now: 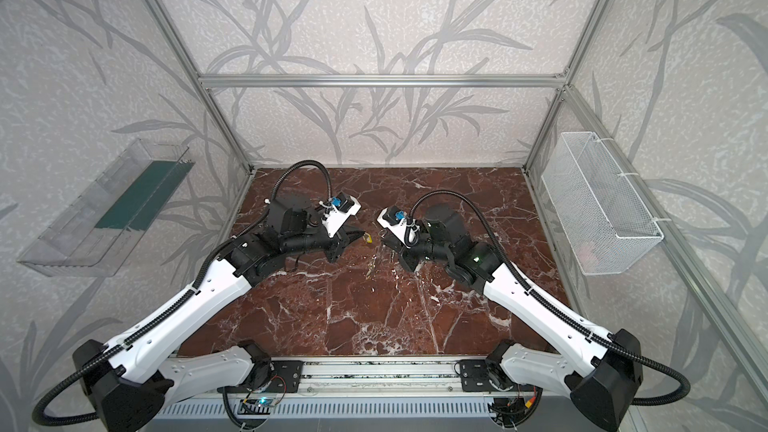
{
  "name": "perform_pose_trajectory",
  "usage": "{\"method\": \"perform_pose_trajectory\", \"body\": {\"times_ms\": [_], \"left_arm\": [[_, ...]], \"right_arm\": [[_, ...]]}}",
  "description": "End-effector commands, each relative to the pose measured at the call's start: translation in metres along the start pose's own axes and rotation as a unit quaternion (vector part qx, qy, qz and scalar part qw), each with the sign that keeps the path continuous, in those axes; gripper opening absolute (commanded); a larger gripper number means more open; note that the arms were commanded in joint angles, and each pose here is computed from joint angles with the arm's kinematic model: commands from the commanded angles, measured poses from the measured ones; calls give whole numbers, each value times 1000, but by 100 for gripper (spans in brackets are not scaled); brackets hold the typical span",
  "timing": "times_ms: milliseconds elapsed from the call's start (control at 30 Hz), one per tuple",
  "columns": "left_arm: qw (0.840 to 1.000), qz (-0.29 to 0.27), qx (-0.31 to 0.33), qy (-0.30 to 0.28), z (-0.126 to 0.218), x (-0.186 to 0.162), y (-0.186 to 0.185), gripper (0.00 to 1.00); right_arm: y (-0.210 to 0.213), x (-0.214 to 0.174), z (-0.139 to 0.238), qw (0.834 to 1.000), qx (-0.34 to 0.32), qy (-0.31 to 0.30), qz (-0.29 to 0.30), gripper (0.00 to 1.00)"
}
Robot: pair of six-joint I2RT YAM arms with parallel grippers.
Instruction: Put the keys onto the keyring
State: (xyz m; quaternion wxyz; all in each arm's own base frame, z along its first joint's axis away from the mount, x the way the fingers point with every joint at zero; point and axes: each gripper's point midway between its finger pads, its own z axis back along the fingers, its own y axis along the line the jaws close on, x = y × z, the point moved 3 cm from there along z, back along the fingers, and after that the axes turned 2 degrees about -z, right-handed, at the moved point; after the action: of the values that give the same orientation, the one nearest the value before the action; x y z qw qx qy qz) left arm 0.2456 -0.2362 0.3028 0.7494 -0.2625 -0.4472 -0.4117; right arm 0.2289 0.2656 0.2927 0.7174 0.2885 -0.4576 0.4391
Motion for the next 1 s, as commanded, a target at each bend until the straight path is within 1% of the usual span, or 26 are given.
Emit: {"method": "perform_pose_trajectory", "body": {"times_ms": [0,267,533,967], "left_arm": [[999,-31,9,-22,7,14,-1,0],[999,-44,1,-16,4,15,-7,0],[999,-44,-17,-9,-2,16,-14,0],[998,-47,-30,-7,-9,19,-22,0]], "right_arm": [[-3,16,2,1000,-13,-17,3,0],[-2,20,-2,1000,-9,-23,0,0],[-2,21,-4,1000,-8,-24,2,0],[-2,24,-5,1000,-7,-27,2,0]]}}
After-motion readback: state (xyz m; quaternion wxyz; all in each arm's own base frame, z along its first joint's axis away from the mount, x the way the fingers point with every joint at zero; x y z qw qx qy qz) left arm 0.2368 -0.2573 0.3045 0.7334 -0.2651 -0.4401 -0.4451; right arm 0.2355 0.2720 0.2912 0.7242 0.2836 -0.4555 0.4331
